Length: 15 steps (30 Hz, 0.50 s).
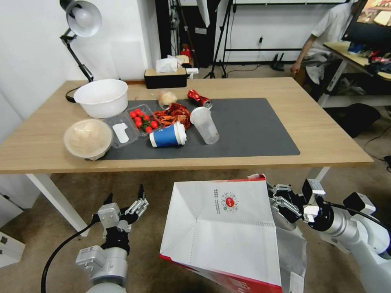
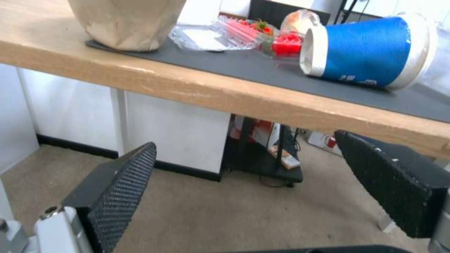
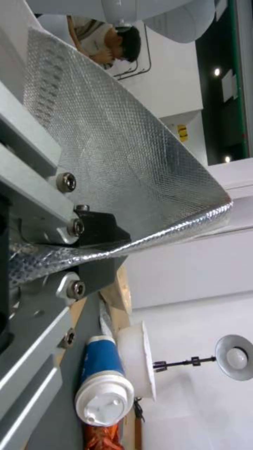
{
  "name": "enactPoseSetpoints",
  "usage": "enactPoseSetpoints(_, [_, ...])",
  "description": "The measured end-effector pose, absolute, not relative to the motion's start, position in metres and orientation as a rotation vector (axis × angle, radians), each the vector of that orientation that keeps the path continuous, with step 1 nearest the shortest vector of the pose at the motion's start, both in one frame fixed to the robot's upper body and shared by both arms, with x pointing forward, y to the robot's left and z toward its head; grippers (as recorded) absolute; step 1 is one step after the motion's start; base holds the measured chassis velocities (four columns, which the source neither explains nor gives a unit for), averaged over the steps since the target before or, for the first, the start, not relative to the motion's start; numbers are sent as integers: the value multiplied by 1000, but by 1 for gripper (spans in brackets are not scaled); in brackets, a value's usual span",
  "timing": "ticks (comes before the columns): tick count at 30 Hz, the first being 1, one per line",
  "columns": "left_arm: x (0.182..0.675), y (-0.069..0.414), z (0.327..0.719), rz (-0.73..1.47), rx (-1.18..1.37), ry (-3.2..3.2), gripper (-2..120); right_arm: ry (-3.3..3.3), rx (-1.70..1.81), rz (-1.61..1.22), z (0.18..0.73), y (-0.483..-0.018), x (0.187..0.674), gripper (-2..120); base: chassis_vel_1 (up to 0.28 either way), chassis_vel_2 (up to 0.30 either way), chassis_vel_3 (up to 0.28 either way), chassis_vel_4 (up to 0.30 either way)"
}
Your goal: Pick up the food delivery bag from the floor and place it on the table.
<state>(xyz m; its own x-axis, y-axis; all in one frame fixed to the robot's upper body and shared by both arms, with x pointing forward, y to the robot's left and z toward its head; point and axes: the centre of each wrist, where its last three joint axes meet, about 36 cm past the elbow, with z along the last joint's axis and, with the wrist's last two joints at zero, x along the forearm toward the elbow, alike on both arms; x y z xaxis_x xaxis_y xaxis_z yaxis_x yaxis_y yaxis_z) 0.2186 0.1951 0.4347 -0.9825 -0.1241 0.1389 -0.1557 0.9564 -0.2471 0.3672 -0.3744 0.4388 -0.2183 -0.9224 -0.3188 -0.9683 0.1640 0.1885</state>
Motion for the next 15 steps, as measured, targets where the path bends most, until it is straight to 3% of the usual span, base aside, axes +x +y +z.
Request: enactPoseSetpoints(15, [220, 195, 434, 396, 211, -2986, 96, 2305, -1863, 542, 438, -373, 369, 0, 0, 0, 0, 0])
